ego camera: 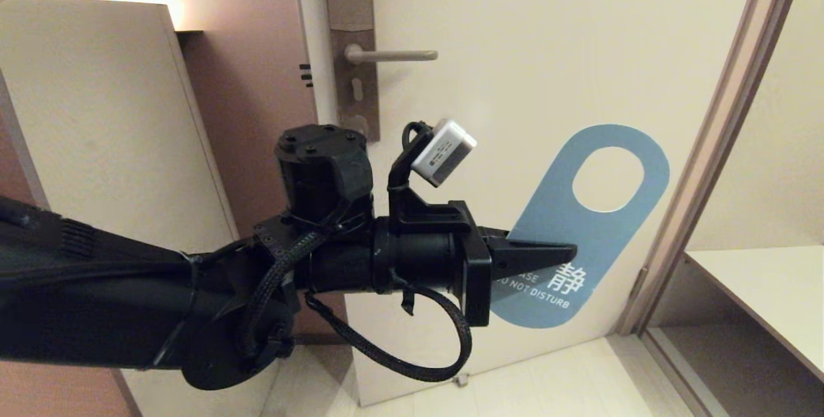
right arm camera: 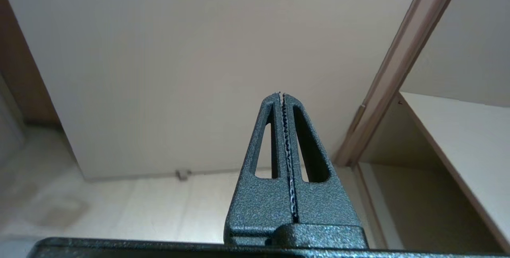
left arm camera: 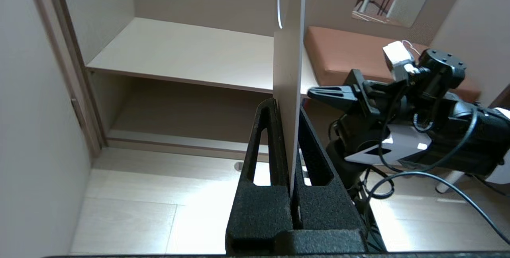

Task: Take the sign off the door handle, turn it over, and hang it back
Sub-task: Hand it to the other hand

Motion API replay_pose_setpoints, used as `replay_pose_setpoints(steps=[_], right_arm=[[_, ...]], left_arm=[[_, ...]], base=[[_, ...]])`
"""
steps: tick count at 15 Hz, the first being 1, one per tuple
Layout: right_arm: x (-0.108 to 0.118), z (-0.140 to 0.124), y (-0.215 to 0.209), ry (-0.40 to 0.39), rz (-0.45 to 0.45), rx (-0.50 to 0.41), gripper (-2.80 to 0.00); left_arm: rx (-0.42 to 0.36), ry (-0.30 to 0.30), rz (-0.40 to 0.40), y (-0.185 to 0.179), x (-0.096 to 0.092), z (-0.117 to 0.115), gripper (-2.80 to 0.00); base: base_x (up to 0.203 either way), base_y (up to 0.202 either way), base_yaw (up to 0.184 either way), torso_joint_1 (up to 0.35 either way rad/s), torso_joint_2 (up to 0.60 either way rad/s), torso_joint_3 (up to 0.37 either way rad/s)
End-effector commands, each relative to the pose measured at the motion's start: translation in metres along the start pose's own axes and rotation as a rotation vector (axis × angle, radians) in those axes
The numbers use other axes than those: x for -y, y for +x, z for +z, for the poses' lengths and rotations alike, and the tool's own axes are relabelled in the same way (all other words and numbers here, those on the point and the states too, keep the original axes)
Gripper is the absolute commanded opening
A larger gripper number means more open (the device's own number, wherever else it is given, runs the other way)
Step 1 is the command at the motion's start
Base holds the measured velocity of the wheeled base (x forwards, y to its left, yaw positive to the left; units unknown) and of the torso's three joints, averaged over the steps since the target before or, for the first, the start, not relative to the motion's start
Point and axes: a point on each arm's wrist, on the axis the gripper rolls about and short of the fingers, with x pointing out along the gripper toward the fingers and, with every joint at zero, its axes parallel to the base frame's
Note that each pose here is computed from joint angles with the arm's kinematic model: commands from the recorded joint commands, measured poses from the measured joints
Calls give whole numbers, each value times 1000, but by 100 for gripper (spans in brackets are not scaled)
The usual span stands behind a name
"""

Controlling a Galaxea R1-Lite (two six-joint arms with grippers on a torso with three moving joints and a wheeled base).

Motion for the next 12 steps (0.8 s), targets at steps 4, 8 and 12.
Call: replay_pose_setpoints(steps=[4,8,12], right_arm=[[2,31,-1,-16,63,-31,-280],[7,85,27,30,153,-120,-280],[6,125,62,70,416,-155,-280]], left_arm=[[-9,-15,4,2,-5,-6,-280],[0,-21,8,1,-6,-2,-280],[14,-8,11,1,-8,3,-280]], base=[[0,0,0,0,0,0],[0,0,0,0,0,0],[0,0,0,0,0,0]])
